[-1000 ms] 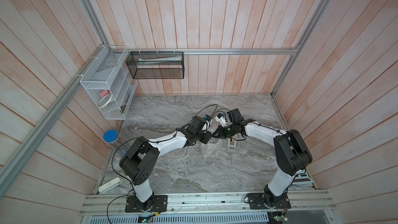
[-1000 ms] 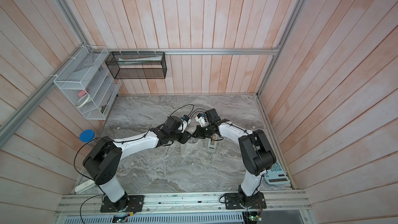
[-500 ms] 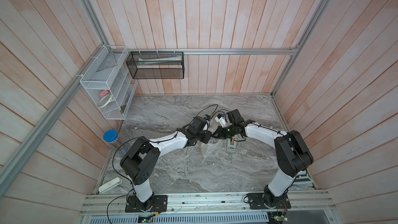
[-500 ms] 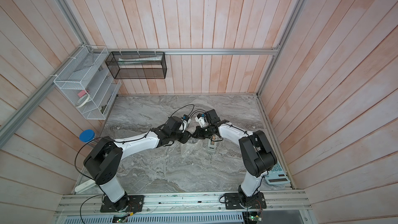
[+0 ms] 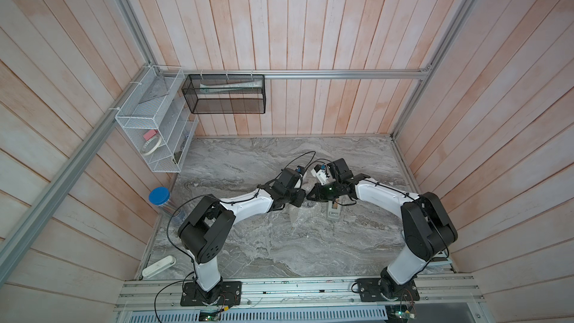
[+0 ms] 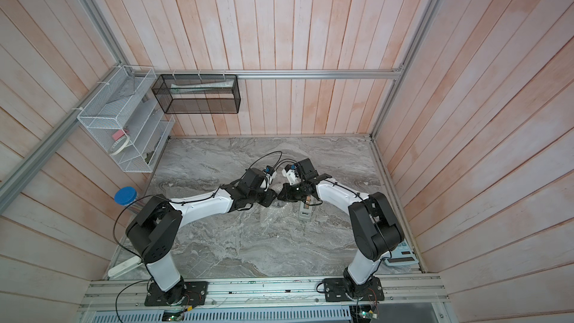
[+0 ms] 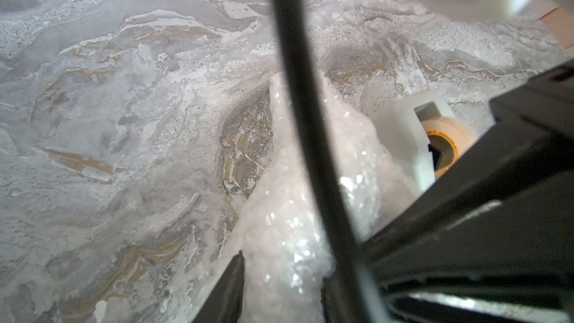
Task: Wrap mugs in bubble wrap
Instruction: Stick the tape on the bubble wrap.
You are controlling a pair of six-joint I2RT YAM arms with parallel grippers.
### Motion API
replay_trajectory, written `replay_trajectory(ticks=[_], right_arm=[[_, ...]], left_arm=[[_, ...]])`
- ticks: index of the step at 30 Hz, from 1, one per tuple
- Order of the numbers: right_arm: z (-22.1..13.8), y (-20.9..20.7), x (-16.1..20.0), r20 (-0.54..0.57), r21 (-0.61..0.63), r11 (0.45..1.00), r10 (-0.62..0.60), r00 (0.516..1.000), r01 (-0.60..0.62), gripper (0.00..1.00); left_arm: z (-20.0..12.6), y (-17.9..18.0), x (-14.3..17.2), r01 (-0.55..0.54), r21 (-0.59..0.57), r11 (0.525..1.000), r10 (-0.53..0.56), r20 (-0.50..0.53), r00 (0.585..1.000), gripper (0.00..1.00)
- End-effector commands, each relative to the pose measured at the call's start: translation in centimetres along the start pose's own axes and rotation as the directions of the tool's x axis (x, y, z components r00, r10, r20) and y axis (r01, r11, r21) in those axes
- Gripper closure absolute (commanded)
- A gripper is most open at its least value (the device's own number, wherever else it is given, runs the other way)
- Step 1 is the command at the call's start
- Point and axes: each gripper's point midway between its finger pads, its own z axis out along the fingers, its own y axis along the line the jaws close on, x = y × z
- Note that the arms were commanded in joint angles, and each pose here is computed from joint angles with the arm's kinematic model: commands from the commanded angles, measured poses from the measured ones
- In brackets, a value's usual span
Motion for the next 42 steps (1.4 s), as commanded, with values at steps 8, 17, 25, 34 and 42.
replay_trajectory(ticks=[8, 17, 25, 34, 42], right_arm=[[-1.5, -0.1, 1.3, -0.006, 0.053, 0.998, 0.032, 0.999, -0.032, 0.69], [-2.2, -0.7, 1.3, 0.002, 0.108, 0.994, 0.033, 0.999, -0.033, 0.60], [-4.1, 2.1, -0.7, 0.079, 0.037, 0.999, 0.010, 0.997, -0.013, 0.59], [-3.2, 2.0, -0.5, 0.055, 0.021, 0.999, 0.035, 0.998, -0.036, 0.60], [-3.7, 2.7, -0.8, 0.092, -0.015, 0.999, 0.045, 0.995, -0.044, 0.71]], left_arm=[[0.3, -0.1, 0.1, -0.001, -0.003, 1.000, 0.001, -0.009, 1.000, 0.59], [0.3, -0.3, 0.0, -0.008, 0.003, 1.000, 0.008, -0.005, 1.000, 0.60], [0.1, -0.5, -0.1, -0.015, 0.003, 1.000, 0.015, -0.005, 1.000, 0.60], [0.1, -0.7, -0.1, -0.019, 0.002, 1.000, 0.019, -0.005, 1.000, 0.60], [0.0, -0.8, -0.2, -0.023, 0.003, 1.000, 0.023, -0.001, 1.000, 0.60]])
